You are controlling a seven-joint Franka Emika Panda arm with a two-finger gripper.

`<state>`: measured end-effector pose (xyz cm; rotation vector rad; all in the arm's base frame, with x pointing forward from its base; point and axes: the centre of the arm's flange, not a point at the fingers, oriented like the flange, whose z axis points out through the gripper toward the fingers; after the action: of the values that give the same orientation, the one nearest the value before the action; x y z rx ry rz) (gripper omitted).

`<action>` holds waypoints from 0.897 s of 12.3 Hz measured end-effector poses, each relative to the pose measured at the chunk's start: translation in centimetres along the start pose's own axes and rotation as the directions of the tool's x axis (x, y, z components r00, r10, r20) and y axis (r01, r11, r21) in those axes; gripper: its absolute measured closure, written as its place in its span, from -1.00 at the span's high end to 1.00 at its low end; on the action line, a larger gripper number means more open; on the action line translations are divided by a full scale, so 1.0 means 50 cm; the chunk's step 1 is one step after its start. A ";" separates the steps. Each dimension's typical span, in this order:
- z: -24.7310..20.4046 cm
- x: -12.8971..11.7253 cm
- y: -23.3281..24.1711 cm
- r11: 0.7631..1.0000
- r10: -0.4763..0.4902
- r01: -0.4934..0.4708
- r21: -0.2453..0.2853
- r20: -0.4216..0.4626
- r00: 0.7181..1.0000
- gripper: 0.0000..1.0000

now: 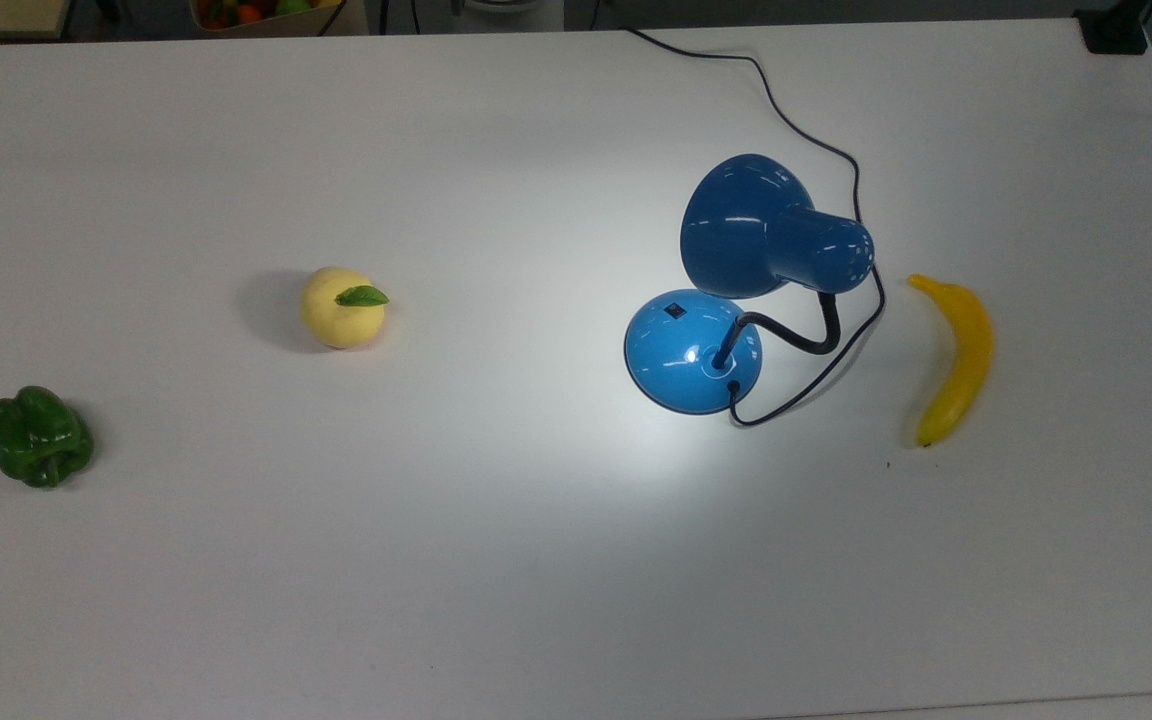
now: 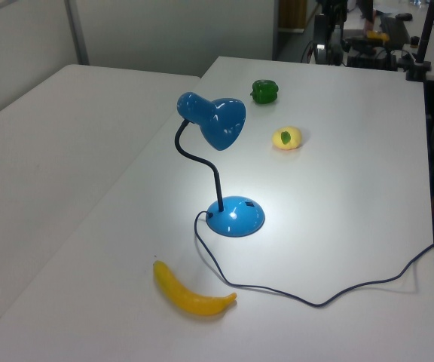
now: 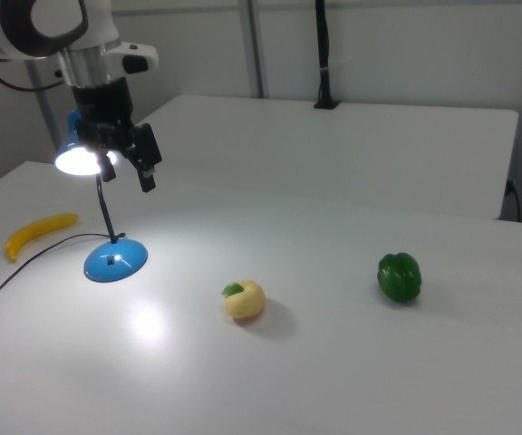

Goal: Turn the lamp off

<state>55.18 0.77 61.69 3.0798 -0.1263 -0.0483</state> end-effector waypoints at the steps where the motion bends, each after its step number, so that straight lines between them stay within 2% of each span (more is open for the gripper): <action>1: 0.000 0.000 0.000 1.000 0.000 0.000 0.000 0.000 1.000 1.00; 11: -0.001 0.001 0.017 1.000 0.015 -0.015 0.001 -0.001 1.000 1.00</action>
<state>55.17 -0.08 61.77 3.0790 -0.1500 -0.0467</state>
